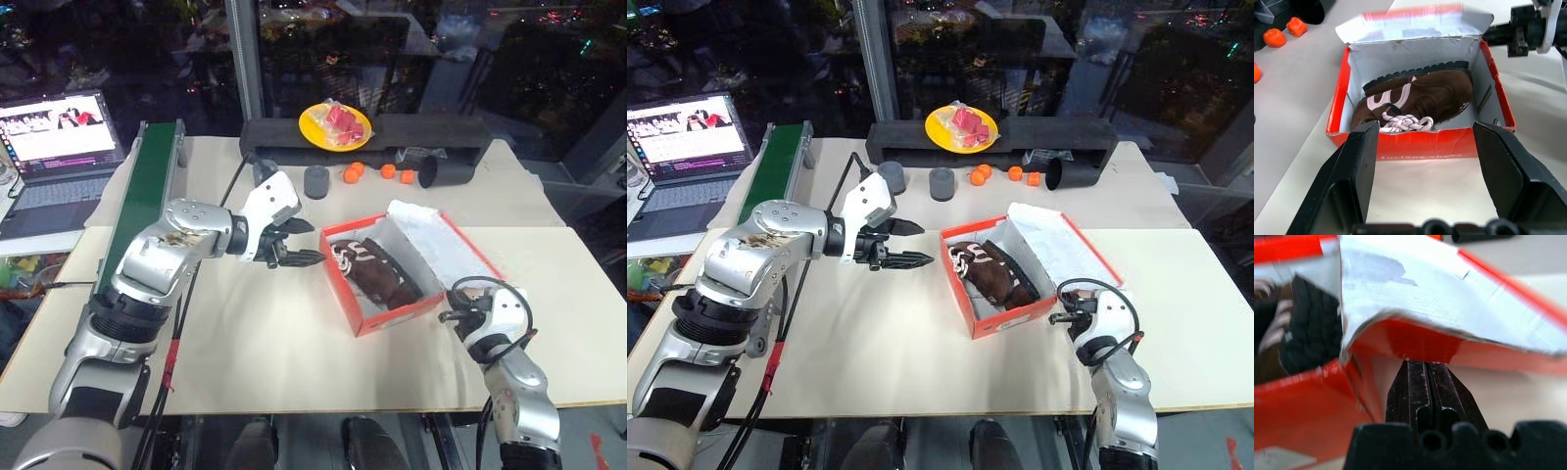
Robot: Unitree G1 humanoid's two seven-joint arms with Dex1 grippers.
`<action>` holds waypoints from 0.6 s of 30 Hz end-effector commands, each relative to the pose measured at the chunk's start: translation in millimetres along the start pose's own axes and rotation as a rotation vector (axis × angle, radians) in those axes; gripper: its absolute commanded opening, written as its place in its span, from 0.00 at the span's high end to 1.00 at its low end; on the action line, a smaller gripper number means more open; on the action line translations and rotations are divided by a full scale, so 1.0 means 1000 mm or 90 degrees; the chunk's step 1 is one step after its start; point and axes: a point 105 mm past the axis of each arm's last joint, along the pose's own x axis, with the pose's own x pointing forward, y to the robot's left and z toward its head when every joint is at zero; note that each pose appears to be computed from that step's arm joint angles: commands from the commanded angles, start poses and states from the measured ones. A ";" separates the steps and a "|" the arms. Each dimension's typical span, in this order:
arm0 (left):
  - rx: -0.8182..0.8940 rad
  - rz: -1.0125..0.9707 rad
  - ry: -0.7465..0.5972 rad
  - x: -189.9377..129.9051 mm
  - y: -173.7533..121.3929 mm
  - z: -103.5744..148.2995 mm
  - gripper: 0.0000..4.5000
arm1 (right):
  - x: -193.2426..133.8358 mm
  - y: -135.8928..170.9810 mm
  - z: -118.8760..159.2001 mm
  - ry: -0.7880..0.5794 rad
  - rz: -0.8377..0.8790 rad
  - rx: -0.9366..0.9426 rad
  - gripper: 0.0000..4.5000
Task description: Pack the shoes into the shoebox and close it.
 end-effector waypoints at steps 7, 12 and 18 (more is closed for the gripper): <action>0.036 0.007 -0.025 -0.003 0.003 0.017 0.28 | 0.008 0.047 0.059 -0.070 0.170 -0.019 0.98; 0.037 0.018 -0.029 -0.004 0.005 0.017 0.28 | 0.005 0.072 0.055 -0.006 0.264 -0.020 0.98; 0.026 0.034 -0.035 -0.005 0.006 0.015 0.28 | 0.022 0.099 0.073 0.009 0.304 0.021 0.98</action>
